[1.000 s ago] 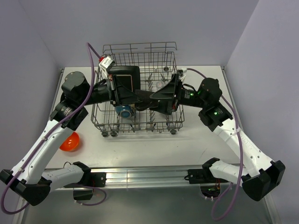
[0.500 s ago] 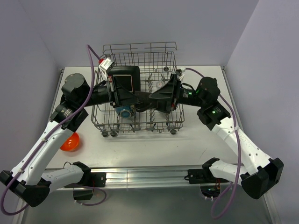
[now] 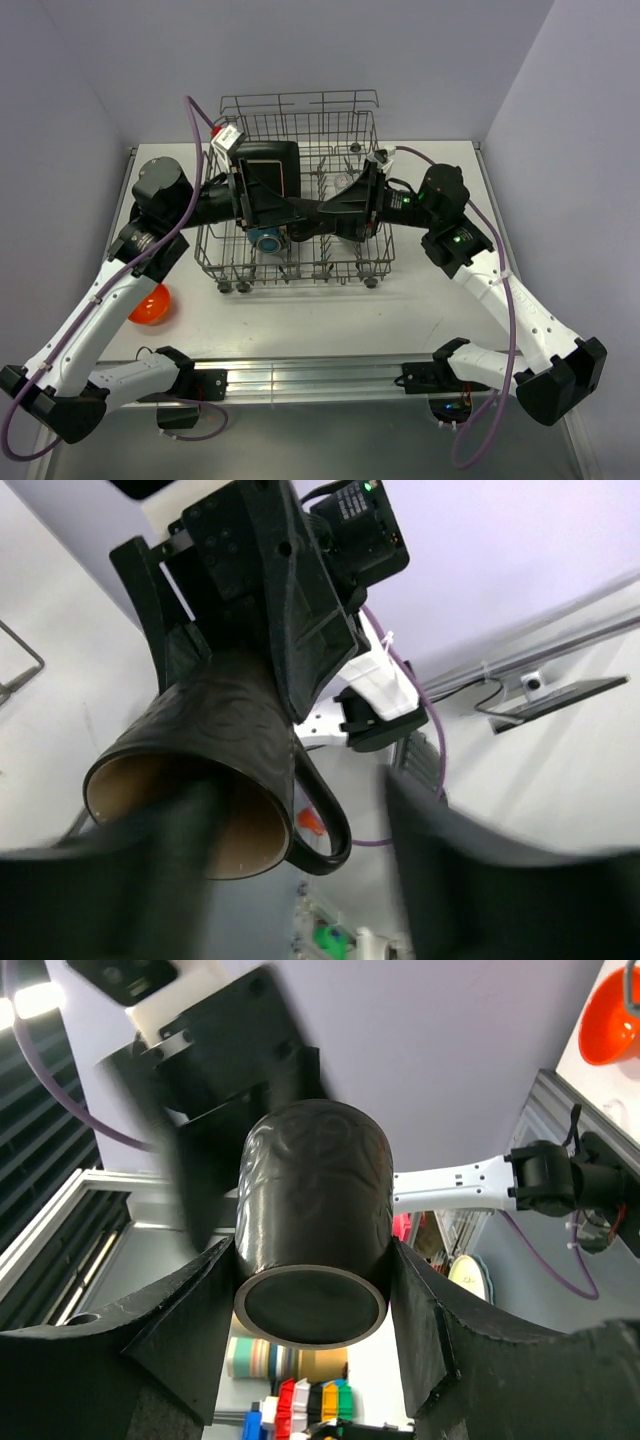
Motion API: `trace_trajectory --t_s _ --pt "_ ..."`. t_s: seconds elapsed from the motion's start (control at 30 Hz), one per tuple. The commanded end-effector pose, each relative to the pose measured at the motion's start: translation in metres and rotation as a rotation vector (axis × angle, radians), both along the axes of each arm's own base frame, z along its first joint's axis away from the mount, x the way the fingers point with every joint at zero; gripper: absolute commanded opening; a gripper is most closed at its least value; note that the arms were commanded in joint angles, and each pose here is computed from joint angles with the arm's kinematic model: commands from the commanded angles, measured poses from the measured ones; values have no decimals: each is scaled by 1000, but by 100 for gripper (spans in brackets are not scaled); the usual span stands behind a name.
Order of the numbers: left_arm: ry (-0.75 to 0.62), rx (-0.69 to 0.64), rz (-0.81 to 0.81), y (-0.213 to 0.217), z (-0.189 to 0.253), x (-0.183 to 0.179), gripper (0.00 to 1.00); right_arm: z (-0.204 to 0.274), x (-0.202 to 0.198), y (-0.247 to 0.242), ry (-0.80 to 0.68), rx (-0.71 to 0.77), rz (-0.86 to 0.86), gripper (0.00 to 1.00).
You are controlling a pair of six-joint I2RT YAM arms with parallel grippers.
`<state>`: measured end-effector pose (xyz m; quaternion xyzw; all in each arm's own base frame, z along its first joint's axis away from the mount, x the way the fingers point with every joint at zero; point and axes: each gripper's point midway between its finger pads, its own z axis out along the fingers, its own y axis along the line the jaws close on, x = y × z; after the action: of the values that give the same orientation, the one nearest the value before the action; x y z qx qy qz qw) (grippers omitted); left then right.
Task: Load the mixed dishes into the dish rack
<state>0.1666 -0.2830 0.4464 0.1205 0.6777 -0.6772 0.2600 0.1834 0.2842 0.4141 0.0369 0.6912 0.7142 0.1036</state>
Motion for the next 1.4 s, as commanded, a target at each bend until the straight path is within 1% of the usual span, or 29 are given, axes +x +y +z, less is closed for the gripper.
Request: trace_trajectory --t_s 0.0,0.03,0.07,0.1,0.17,0.2,0.23,0.27,0.3,0.33,0.37,0.4,0.43,0.47,0.5,0.53,0.57,0.6,0.63,0.67,0.73,0.87,0.93,1.03,1.13,1.37 --pt "-65 -29 13 3 15 -3 96 26 -8 -4 -86 38 -11 0" --pt "-86 -18 36 5 15 0 99 24 -7 -4 -86 34 -15 0" --pt "-92 -8 89 9 17 8 99 22 -5 -5 -94 26 -23 0" --pt "-78 18 128 16 16 8 99 18 -4 -5 -84 12 -25 0" --pt "-92 52 274 35 15 29 99 7 0 -6 -88 -33 -46 0" --pt "-61 88 341 48 10 31 99 -1 2 -6 -81 -65 -56 0" --pt "-54 130 435 64 4 43 99 -1 4 -8 -96 -88 -69 0" --pt "-32 170 511 76 -2 49 99 -24 5 -10 -87 -186 -77 0" --pt "-25 208 659 98 1 62 99 -38 16 -11 -80 -255 -116 0" --pt "64 317 731 115 -26 62 99 -34 19 -14 -113 -294 -137 0" --pt "104 371 802 129 -35 64 99 -57 21 -19 -114 -405 -133 0" --pt "129 424 927 151 -39 71 99 -65 32 -26 -132 -475 -192 0" --pt "202 506 960 163 -59 64 99 -56 37 -30 -175 -508 -224 0" --pt "230 536 1001 172 -65 63 99 -63 42 -36 -226 -578 -232 0" --pt "261 567 1038 180 -74 62 99 -81 46 -41 -185 -666 -223 0" --pt "297 581 1095 189 -80 62 99 -77 56 -48 -217 -716 -273 0" --pt "333 605 1112 194 -89 56 99 -91 61 -52 -223 -783 -258 0" --pt "356 605 1132 199 -96 52 99 -95 66 -55 -232 -815 -266 0" --pt "386 588 1159 202 -100 50 99 -95 73 -58 -247 -850 -293 0" --pt "395 579 1167 203 -103 48 99 -106 78 -58 -245 -897 -273 0" --pt "440 564 1188 207 -115 40 99 -109 82 -56 -265 -942 -271 0" --pt "488 592 1175 208 -130 29 99 -129 95 -54 -279 -1068 -268 0" --pt "490 620 1161 208 -133 27 98 -139 96 -51 -273 -1092 -246 0" --pt "504 661 1186 215 -135 24 99 -159 101 -46 -261 -1111 -221 0" --pt "510 671 1220 222 -134 21 99 -174 108 -45 -264 -1147 -210 0" --pt "550 694 1200 220 -144 16 99 -200 127 -41 -283 -1218 -187 0"
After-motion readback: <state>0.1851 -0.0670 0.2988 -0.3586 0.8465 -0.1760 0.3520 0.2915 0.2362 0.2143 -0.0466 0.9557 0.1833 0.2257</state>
